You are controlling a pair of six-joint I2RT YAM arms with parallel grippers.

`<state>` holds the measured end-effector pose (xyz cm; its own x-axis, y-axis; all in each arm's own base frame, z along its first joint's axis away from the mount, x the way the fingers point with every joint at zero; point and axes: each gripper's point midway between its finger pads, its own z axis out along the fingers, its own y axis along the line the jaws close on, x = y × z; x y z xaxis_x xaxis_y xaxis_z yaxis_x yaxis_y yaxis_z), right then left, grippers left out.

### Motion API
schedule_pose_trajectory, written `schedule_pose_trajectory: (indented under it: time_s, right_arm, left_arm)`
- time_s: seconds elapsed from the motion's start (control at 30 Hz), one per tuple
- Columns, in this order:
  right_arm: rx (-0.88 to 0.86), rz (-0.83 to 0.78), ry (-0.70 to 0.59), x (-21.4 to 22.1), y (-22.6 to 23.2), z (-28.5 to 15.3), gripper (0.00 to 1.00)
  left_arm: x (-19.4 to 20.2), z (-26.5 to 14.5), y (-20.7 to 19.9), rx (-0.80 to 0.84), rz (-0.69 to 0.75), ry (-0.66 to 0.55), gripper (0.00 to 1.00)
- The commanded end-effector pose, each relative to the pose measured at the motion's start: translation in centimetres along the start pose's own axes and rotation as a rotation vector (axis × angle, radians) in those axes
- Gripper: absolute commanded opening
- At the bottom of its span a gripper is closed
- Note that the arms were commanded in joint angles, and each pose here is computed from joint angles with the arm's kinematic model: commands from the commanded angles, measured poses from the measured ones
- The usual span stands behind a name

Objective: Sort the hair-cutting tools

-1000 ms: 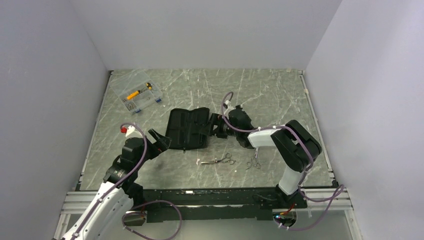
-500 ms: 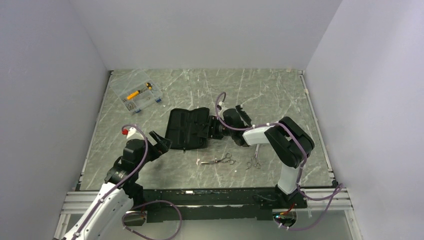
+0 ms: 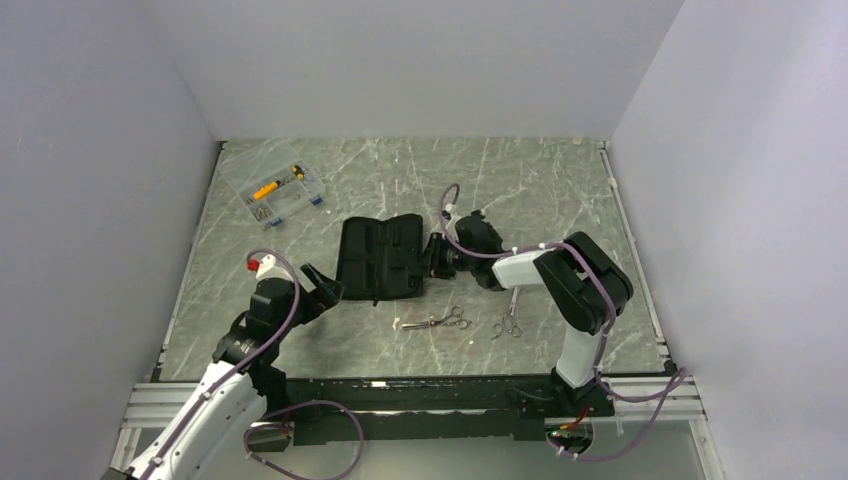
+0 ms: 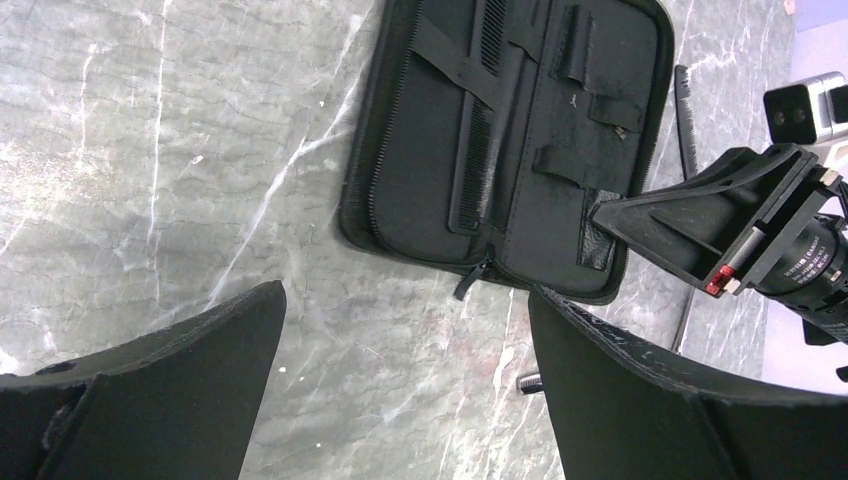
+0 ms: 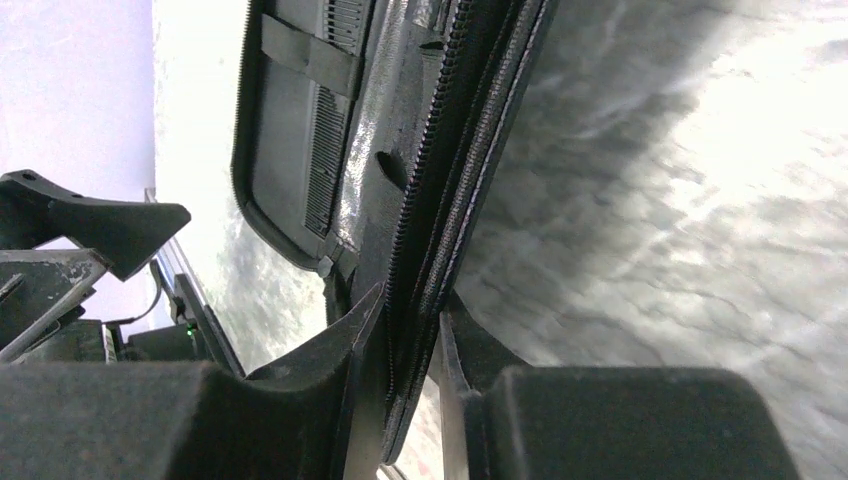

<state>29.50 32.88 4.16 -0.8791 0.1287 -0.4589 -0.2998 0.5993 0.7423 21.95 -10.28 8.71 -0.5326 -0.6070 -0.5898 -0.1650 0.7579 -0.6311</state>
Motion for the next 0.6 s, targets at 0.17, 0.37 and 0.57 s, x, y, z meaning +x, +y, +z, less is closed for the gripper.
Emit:
schedule_pose_trajectory:
  time_s: [0.17, 0.37, 0.57]
  right_arm:
    - [0.012, -0.018, 0.0, 0.6, -1.9, -2.8, 0.06]
    - [0.028, -0.002, 0.011, 2.0, -3.2, -3.9, 0.02]
    - [0.034, 0.012, 0.032, 2.7, -4.0, -4.9, 0.0]
  left_arm:
    - [0.2, 1.7, -0.6, 0.035, -0.001, 0.003, 0.98]
    - [0.3, 2.9, -1.9, 0.109, 0.012, 0.001, 0.96]
    - [0.4, 4.0, -2.7, 0.132, 0.046, 0.035, 0.93]
